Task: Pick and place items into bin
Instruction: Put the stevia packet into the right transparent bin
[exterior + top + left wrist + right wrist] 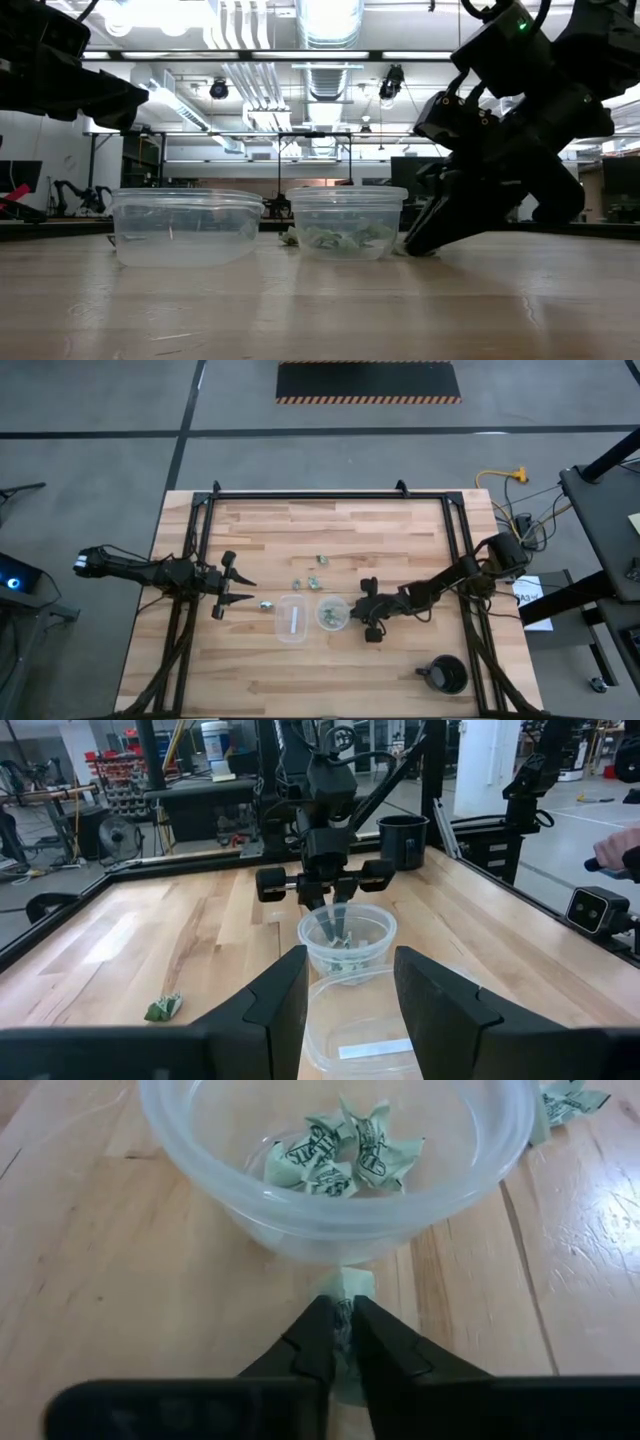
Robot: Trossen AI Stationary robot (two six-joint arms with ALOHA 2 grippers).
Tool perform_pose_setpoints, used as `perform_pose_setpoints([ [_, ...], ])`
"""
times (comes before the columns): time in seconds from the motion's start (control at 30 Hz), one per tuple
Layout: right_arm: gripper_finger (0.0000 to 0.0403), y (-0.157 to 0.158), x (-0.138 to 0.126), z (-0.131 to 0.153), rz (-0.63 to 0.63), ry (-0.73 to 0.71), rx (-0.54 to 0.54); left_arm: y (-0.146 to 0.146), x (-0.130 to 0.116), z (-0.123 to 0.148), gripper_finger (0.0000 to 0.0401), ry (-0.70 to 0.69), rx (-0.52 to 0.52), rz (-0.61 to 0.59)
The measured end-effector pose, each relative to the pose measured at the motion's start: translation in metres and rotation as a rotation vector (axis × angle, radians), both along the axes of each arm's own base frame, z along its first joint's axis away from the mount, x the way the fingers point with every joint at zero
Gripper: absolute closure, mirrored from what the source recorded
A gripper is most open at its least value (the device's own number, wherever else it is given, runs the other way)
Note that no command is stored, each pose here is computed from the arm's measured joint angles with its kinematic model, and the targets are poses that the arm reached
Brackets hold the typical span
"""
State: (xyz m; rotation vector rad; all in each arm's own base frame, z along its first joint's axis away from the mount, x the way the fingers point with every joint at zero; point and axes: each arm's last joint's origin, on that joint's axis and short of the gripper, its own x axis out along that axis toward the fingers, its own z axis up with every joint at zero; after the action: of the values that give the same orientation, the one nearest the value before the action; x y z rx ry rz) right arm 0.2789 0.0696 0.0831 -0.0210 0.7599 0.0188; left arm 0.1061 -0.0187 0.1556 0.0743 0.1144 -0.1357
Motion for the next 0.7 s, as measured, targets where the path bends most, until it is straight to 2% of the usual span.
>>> perform_pose_setpoints([
  [0.13, 0.0391, -0.002, 0.0, -0.001, -0.002, 0.015, 0.002, 0.0, 0.0, 0.0, 0.0266, 0.0, 0.0, 0.0],
  [0.47, 0.0393, -0.008, 0.001, 0.001, -0.053, 0.001, 0.021, 0.0, 0.0, 0.0, 0.0266, 0.0, 0.0, 0.0],
  [0.7, 0.0394, -0.013, -0.004, 0.011, -0.174, -0.013, -0.066, 0.0, 0.0, 0.0, 0.0266, 0.0, 0.0, 0.0],
])
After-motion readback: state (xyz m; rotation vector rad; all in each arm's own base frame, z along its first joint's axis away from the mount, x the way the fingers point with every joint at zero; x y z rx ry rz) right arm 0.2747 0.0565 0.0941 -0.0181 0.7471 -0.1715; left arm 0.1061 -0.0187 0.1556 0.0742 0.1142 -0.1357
